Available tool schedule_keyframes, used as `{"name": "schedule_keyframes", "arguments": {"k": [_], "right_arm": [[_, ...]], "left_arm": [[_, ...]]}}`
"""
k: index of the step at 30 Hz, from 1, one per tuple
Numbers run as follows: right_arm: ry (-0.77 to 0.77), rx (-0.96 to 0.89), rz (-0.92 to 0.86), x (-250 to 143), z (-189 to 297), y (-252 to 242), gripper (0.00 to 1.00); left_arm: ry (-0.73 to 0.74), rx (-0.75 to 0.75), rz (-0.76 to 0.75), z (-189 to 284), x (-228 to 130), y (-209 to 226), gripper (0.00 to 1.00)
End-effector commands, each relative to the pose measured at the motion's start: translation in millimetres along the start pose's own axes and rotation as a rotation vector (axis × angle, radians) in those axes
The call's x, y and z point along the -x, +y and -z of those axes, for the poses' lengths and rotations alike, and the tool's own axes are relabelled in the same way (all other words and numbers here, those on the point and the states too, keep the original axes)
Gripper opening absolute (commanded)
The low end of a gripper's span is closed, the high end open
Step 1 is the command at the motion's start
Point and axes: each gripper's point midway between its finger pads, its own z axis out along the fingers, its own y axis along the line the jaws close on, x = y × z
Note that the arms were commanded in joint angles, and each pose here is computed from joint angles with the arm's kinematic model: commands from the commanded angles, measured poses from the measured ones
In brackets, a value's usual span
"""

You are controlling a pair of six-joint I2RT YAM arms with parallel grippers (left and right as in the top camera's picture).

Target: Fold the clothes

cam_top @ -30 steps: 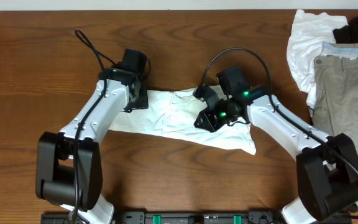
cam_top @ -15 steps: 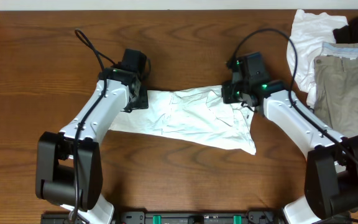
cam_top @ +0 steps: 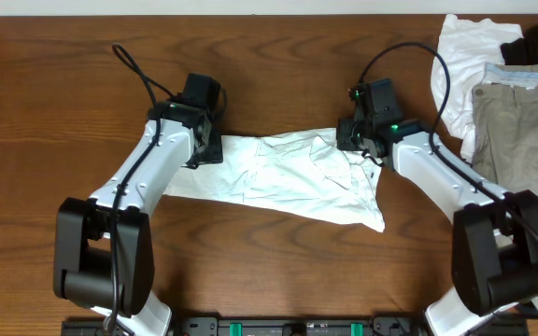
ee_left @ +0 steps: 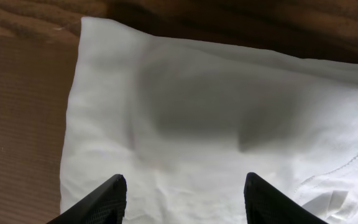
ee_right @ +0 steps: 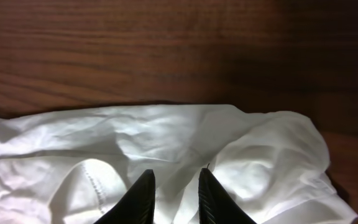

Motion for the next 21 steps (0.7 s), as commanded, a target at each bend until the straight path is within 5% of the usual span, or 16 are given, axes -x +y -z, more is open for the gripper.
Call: {"name": "schedule_keyframes", "arguments": {"k": [1, 5, 10, 21], "right_arm": [[-0.009, -0.018, -0.036, 5.5, -5.4, -3.6, 0.23], [0.002, -0.022, -0.05, 2.3, -11.7, -5.0, 0.22], [0.005, -0.023, -0.05, 1.6, -12.7, -5.3, 0.01], [0.188, -0.073, -0.158, -40.9, 27.7, -13.1, 0.01]], "left_arm": [[-0.009, 0.001, 0.011, 3.2, 4.1, -0.2, 0.61], [-0.009, 0.001, 0.011, 3.2, 4.1, -0.2, 0.61], [-0.009, 0.001, 0.011, 3.2, 4.1, -0.2, 0.61], [-0.009, 0.001, 0.01, 3.2, 3.9, -0.2, 0.61]]}}
